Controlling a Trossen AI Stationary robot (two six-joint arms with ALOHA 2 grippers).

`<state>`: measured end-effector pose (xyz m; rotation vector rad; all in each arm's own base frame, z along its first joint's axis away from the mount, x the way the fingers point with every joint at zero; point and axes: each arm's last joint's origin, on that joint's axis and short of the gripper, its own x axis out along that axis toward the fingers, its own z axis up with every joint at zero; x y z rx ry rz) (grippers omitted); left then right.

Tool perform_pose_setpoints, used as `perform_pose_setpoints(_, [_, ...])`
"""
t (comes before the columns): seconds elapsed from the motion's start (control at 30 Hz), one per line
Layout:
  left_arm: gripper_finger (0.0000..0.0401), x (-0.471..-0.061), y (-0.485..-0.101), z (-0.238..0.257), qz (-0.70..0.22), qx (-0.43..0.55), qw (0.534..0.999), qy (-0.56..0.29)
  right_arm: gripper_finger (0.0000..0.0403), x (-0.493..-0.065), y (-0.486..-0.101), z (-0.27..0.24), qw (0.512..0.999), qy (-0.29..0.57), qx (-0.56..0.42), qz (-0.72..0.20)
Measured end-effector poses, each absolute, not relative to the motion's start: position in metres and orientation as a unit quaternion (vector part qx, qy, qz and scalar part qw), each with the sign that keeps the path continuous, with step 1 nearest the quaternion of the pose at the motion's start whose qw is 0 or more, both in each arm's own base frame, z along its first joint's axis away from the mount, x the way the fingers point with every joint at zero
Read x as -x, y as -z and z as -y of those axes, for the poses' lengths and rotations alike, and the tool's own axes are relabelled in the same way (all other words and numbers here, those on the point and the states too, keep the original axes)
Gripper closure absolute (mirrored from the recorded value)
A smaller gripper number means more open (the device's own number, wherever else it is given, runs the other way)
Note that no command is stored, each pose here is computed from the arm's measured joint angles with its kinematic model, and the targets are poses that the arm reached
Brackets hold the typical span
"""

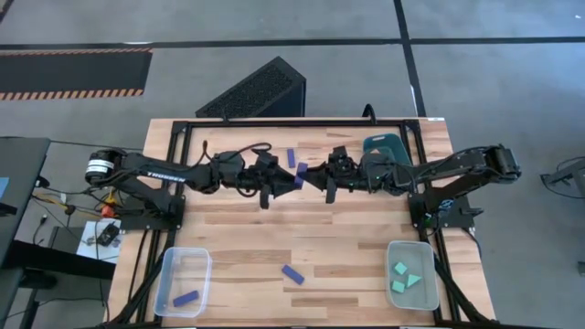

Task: Sort & place blocks by color
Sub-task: Put the middle right blue block into the transparent bin

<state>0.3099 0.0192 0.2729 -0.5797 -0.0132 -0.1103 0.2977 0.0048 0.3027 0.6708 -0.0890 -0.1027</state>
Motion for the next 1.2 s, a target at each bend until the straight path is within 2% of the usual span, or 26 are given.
perform_pose_setpoints(0.1, [0.0376, -0.308, -0.273, -0.023, -0.001, 0.284, 0.957, 0.065, 0.0349, -0.298, -0.302, -0.005, 0.946, 0.044, -0.319, 0.039])
perform_pose_setpoints(0.33, [0.0372, -0.303, -0.276, -0.024, -0.022, 0.259, 0.962, 0.08, 0.0284, -0.298, -0.302, -0.004, 0.943, 0.033, -0.329, 0.033])
perform_pose_setpoints(0.43, [0.0373, -0.288, -0.275, -0.02, -0.095, 0.237, 0.965, 0.061, 0.0252, -0.293, -0.307, -0.004, 0.943, 0.053, -0.326, 0.047])
perform_pose_setpoints(0.53, [0.0373, -0.26, -0.274, -0.014, -0.189, 0.215, 0.958, 0.005, 0.0238, -0.287, -0.312, -0.005, 0.942, 0.087, -0.321, 0.054])
perform_pose_setpoints(0.7, [0.0373, -0.201, -0.275, 0.008, -0.332, 0.209, 0.919, -0.039, 0.0243, -0.282, -0.29, -0.001, 0.923, 0.147, -0.352, -0.052])
perform_pose_setpoints(0.9, [0.0373, -0.142, -0.264, 0.044, -0.487, 0.277, 0.823, -0.089, 0.0266, -0.291, -0.246, -0.007, 0.886, 0.227, -0.37, -0.162])
perform_pose_setpoints(1.0, [0.0373, -0.123, -0.259, 0.062, -0.546, 0.284, 0.783, -0.088, 0.0282, -0.307, -0.231, -0.011, 0.88, 0.23, -0.38, -0.169])
perform_pose_setpoints(1.2, [0.0364, -0.109, -0.253, 0.093, -0.617, 0.265, 0.741, -0.031, 0.03, -0.343, -0.189, 0.004, 0.866, 0.246, -0.357, -0.251])
